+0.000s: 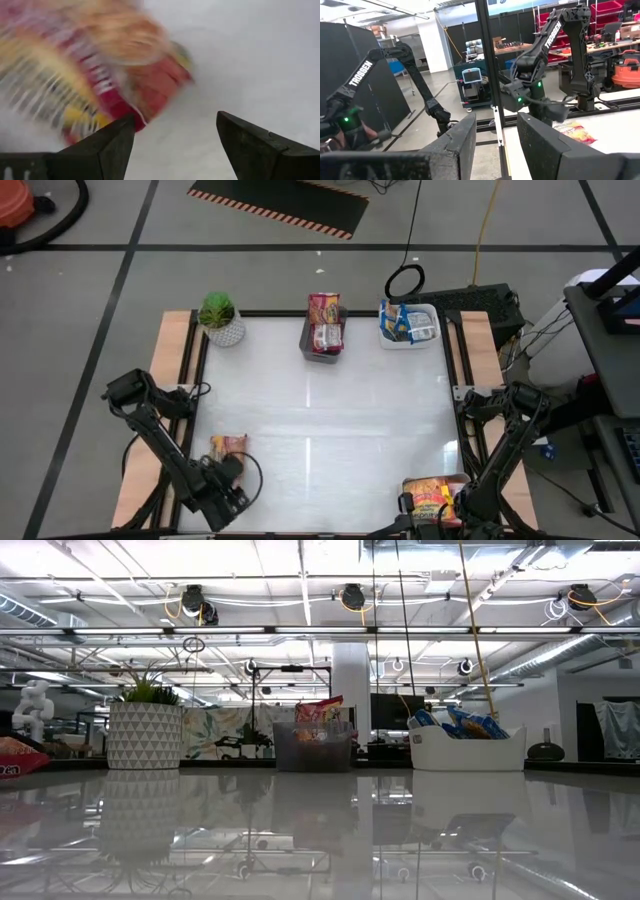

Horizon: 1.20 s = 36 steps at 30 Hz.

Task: Sort Maruchan noodles
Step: Put the red noodle pack into the black bin

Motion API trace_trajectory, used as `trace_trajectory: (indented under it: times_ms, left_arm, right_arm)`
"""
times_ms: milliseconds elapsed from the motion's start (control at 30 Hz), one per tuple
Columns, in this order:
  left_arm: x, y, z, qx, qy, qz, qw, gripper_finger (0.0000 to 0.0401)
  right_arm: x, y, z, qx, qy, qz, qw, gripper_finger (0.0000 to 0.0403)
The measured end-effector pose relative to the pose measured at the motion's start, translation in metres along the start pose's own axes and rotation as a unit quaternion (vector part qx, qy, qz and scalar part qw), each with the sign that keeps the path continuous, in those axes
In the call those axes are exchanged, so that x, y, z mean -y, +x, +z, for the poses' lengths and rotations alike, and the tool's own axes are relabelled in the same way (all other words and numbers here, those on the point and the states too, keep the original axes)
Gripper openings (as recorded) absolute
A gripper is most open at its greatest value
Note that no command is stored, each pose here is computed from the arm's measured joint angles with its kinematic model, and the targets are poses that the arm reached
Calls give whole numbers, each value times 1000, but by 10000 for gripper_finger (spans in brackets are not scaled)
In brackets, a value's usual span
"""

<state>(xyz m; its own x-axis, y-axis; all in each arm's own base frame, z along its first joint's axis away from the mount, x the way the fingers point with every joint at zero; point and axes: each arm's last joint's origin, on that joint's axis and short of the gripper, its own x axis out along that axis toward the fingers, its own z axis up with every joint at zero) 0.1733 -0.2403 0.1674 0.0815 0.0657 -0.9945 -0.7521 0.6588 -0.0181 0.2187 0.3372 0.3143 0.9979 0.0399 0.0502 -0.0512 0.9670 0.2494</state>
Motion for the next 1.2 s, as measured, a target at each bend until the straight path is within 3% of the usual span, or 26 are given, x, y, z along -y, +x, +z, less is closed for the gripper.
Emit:
trace_trajectory:
  times_ms: [100,200,500,667,933,1200]
  left_arm:
    - [8,8,-3,34,100,-72,992,282]
    - [10,8,-4,81,138,-86,983,282]
    - [0,7,1,177,132,-46,974,282]
    - [-3,8,4,179,110,-30,977,282]
    - [-1,7,8,161,121,-26,979,282]
    - [11,-2,20,203,170,-35,964,282]
  right_arm:
    - [0,0,0,0,0,0,1000,139]
    - [0,0,0,0,1,1,1000,139]
    - [-2,0,1,-1,13,27,1000,139]
    - [-3,-2,0,-2,18,29,999,139]
    - [-3,-2,0,-5,26,29,999,139]
    - [-5,-6,-2,-12,35,34,999,139]
